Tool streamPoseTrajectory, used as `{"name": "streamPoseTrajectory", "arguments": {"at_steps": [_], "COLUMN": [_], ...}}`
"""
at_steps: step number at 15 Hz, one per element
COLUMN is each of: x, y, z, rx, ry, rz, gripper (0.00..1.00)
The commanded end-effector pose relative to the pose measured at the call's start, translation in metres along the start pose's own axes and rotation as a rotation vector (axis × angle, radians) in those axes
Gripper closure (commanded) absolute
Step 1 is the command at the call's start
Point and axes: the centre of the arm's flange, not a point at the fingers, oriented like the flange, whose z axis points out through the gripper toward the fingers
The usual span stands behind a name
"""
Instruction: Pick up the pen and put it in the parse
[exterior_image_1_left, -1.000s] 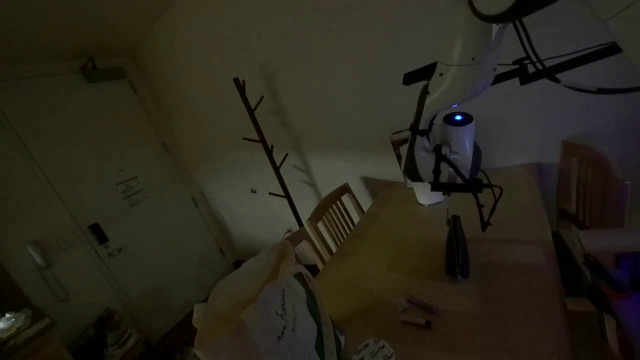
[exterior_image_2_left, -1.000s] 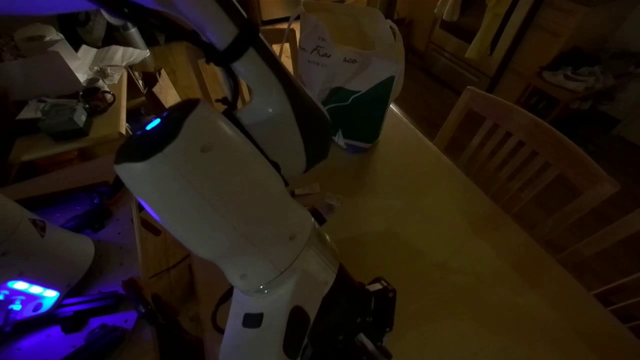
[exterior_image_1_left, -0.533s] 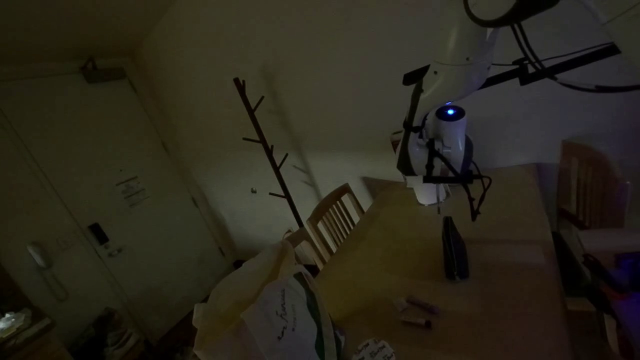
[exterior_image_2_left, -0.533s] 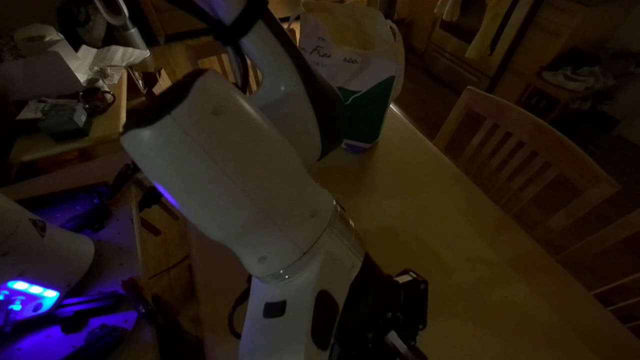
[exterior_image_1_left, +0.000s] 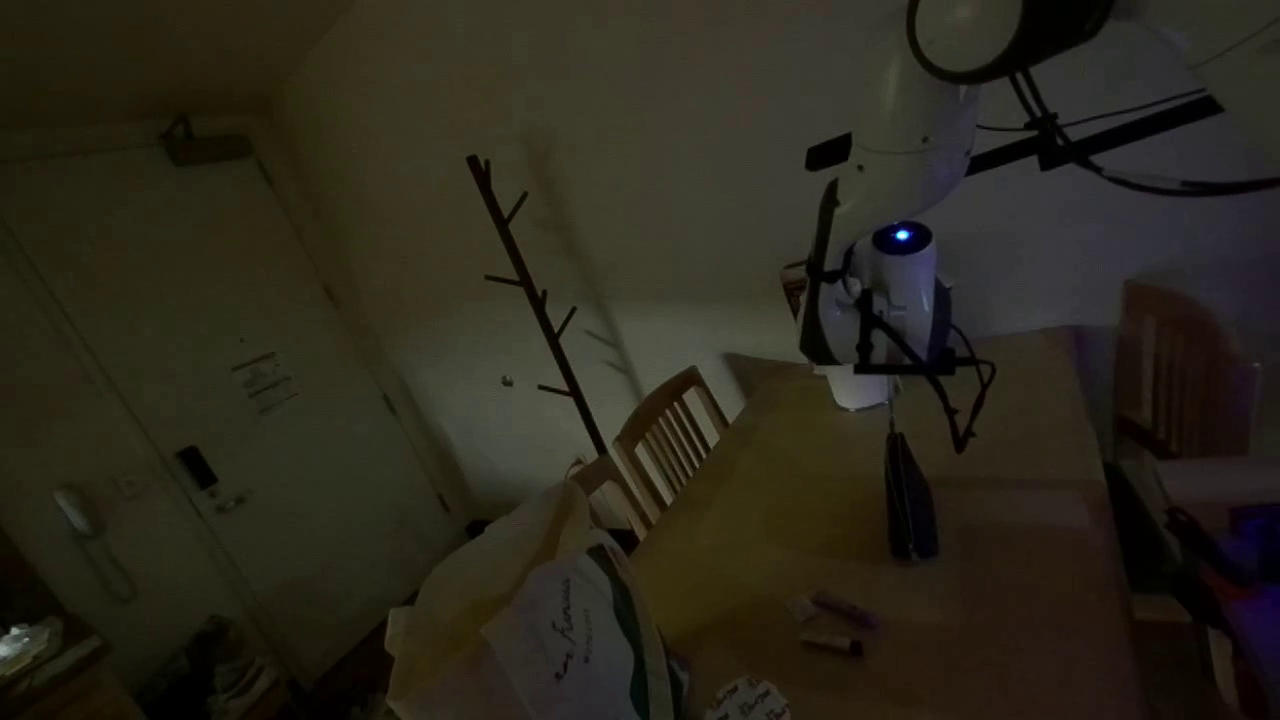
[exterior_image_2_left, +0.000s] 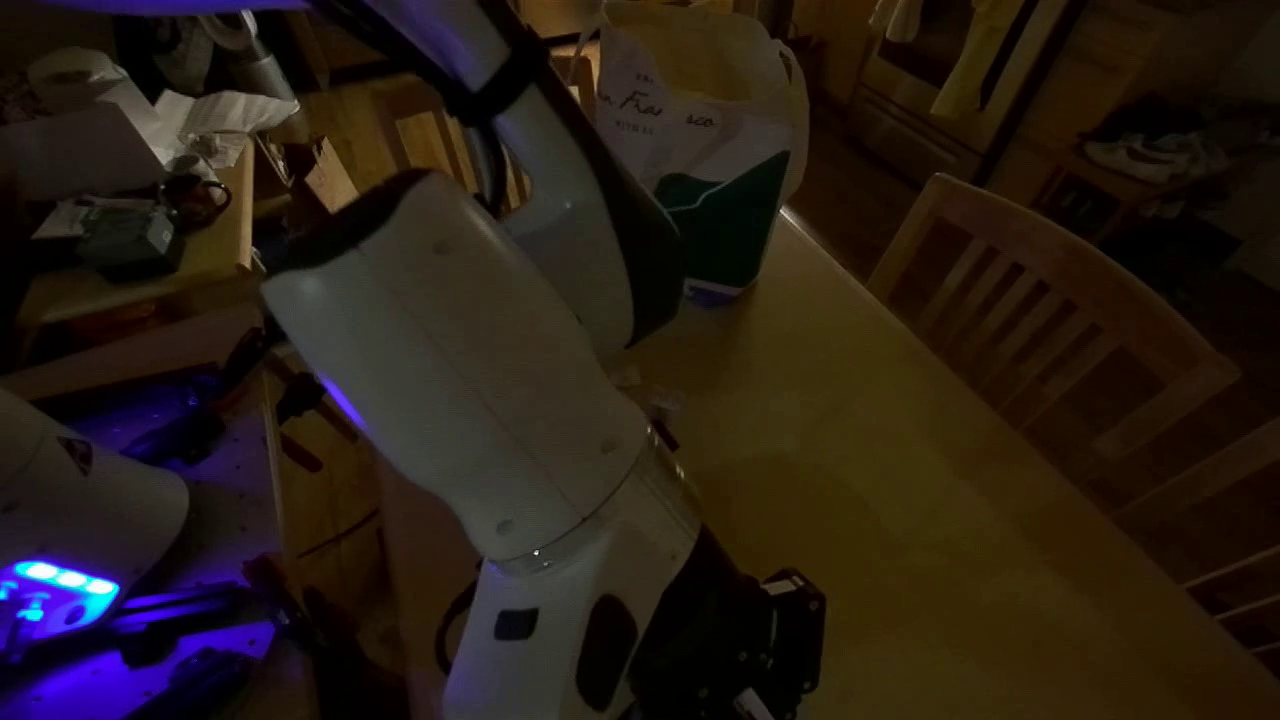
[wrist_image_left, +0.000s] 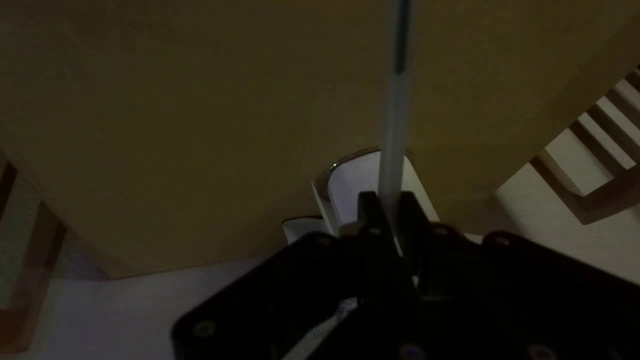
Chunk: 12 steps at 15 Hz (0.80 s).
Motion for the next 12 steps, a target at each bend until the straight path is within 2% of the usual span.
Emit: {"name": "streamPoseTrajectory", "arguments": {"at_steps": [1, 10, 12], "x": [-0.022, -0.032, -0.036], "y": [0.011, 0.011, 0.015], "z": [0.003, 0.004, 0.004], "rx": [-0.032, -0.052, -0.073], "ry": [-0.005, -0.016, -0.095], "rz": [0.027, 0.017, 0.012], "gripper": [0.97, 0.97, 0.97]}}
